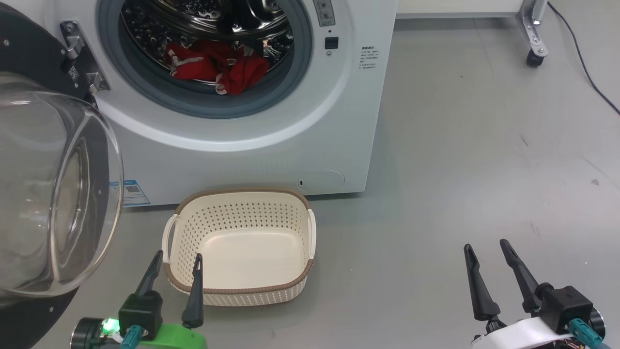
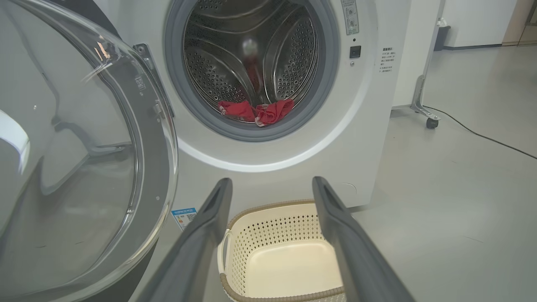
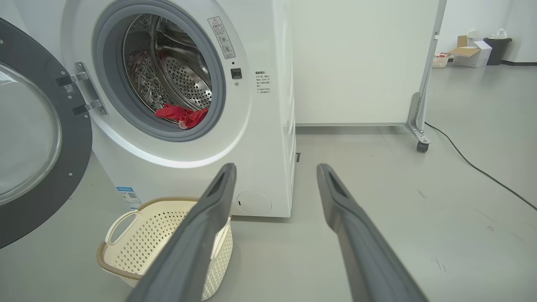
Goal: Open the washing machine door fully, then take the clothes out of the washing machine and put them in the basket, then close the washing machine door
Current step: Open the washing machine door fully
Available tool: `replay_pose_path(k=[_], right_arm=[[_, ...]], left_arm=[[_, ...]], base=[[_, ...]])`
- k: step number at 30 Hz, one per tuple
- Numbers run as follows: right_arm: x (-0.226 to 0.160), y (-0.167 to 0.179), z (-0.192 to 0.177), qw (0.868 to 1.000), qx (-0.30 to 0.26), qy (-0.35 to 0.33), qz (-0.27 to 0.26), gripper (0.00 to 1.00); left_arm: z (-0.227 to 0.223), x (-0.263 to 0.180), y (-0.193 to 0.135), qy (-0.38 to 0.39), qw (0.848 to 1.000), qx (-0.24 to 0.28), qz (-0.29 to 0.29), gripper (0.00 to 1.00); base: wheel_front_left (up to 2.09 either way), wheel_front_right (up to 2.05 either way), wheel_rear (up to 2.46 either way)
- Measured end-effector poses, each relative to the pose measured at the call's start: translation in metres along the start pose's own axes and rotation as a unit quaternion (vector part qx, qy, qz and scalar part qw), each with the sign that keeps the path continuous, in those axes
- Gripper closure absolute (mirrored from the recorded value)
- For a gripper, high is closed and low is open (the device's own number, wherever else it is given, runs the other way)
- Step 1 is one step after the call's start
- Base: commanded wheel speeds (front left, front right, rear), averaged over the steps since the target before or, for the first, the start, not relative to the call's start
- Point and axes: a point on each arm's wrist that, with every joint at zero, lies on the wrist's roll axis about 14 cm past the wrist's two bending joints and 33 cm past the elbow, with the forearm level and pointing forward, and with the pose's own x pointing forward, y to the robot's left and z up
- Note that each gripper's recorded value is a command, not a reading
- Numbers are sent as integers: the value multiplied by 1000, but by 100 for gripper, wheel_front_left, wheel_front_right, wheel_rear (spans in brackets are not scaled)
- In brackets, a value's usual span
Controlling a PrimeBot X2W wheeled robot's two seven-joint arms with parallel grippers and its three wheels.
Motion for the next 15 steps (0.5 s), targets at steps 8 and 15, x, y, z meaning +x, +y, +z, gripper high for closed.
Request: replay_pose_path(k=[8, 15], right_arm=[[-15, -11, 4, 1000, 1, -7, -22, 0], [-22, -14, 8, 999, 6, -14, -33, 0]], left_arm=[[-3, 0, -20, 5, 1000, 1, -30, 0], [-4, -3, -28, 5, 999, 3, -43, 0]], base=[[0, 0, 0], [0, 0, 0]])
